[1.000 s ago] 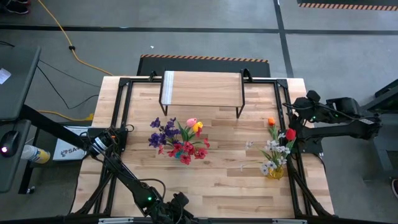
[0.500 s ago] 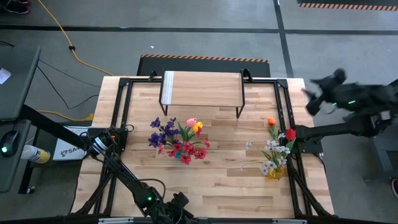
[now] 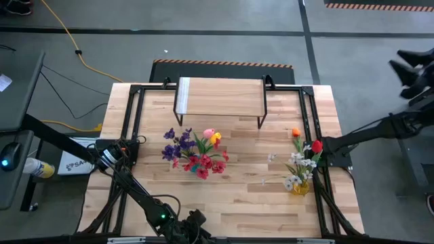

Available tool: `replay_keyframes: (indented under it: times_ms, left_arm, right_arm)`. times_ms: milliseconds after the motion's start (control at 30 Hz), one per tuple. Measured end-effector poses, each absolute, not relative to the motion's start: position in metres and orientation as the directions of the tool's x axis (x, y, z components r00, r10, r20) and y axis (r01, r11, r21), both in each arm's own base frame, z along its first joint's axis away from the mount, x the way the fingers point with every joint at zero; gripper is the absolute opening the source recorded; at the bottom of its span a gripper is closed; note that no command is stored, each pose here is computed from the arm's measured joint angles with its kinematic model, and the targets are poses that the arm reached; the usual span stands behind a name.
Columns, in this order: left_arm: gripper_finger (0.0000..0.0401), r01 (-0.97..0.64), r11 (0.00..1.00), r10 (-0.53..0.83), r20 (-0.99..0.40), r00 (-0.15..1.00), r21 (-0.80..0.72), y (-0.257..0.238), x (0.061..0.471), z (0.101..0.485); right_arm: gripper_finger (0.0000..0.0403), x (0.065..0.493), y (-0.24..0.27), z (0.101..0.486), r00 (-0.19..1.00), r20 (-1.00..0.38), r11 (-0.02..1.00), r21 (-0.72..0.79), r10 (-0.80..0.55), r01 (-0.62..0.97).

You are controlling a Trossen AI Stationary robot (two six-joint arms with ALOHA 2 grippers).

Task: Pick and place flowers into a vace then onto a shelf
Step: Adjust the vases

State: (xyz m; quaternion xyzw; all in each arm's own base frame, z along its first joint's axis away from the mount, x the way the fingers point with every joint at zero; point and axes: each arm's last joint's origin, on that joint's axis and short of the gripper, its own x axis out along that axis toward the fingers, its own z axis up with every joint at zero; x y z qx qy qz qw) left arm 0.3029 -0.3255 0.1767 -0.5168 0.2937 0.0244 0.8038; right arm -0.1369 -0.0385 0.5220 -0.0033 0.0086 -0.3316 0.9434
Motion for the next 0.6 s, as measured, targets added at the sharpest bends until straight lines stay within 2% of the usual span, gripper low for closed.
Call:
replay_keyframes:
  times_ms: [200, 600]
  left_arm:
    - [0.0287, -0.342, 0.464, -0.265, -0.497, 0.827, -0.817, -0.326, 0.303, 0.177]
    - [0.0287, -0.345, 0.453, -0.266, -0.494, 0.828, -0.822, -0.326, 0.303, 0.177]
  right_arm:
    - [0.0216, -0.157, -0.076, 0.523, 0.818, 0.046, 0.818, 0.088, -0.574, 0.569]
    - [0.0216, -0.128, -0.143, 0.517, 0.851, 0.030, 0.848, 0.109, -0.524, 0.518]
